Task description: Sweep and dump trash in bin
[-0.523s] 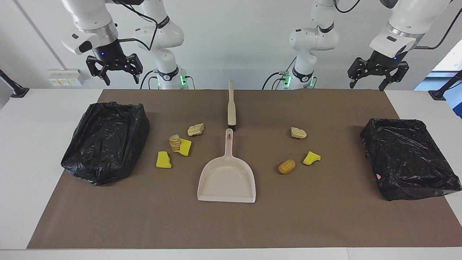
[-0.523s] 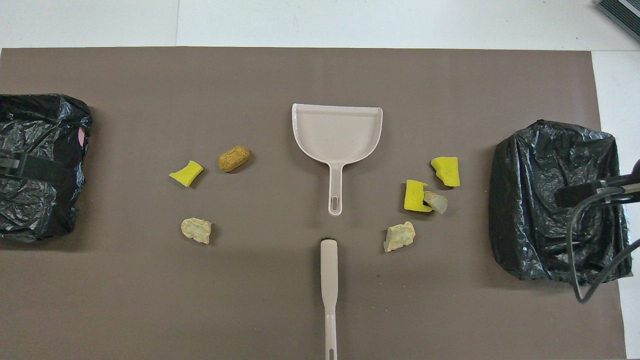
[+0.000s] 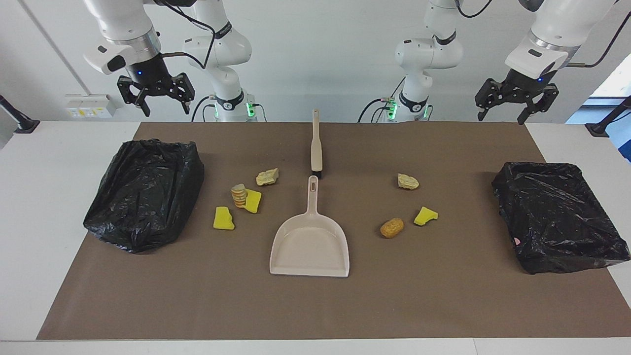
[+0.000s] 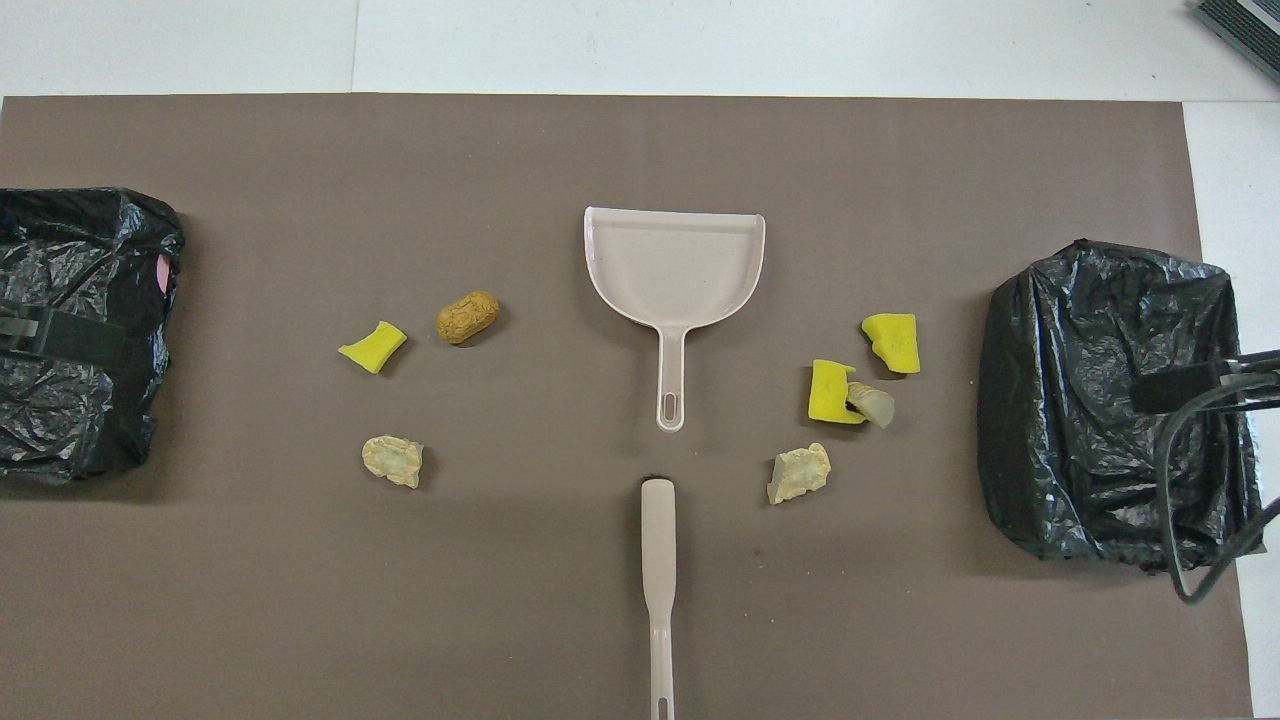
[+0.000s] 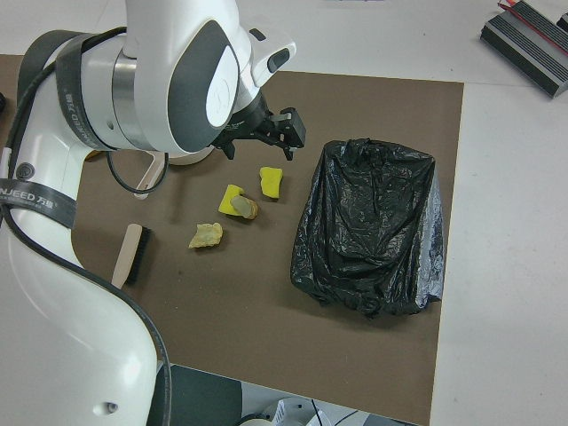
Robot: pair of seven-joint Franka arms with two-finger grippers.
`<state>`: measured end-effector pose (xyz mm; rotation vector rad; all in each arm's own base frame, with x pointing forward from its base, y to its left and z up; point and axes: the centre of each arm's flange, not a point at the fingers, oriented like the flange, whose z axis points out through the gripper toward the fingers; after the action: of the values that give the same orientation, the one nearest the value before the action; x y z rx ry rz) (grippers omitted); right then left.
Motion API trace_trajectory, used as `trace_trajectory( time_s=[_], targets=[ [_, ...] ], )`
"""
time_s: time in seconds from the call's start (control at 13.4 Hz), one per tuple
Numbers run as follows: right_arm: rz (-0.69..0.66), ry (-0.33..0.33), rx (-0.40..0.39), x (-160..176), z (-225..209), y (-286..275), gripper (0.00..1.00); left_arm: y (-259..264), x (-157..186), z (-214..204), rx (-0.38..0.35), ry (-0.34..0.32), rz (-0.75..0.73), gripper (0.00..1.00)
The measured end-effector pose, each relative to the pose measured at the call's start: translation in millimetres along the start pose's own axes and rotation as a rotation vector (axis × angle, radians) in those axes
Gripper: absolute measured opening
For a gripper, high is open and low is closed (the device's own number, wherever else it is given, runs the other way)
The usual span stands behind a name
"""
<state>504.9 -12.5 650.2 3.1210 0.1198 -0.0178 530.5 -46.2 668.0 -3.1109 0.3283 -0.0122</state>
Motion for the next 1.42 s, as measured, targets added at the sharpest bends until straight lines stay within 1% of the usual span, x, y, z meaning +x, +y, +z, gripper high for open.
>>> trace_trajectory(
  time_s=[0.3,1.05,1.42],
  targets=[
    [-0.004,-0.03,0.005,-4,2,-2,1.0,0,0,0,0.0,0.0,0.0,1.0],
    [-0.019,-0.025,0.004,-4,-1,-10,1.0,6,0,1,-0.001,-0.003,0.011,1.0],
    [-0.017,-0.023,0.004,-5,-2,-9,1.0,32,-8,16,-0.002,-0.036,0.056,1.0]
  ],
)
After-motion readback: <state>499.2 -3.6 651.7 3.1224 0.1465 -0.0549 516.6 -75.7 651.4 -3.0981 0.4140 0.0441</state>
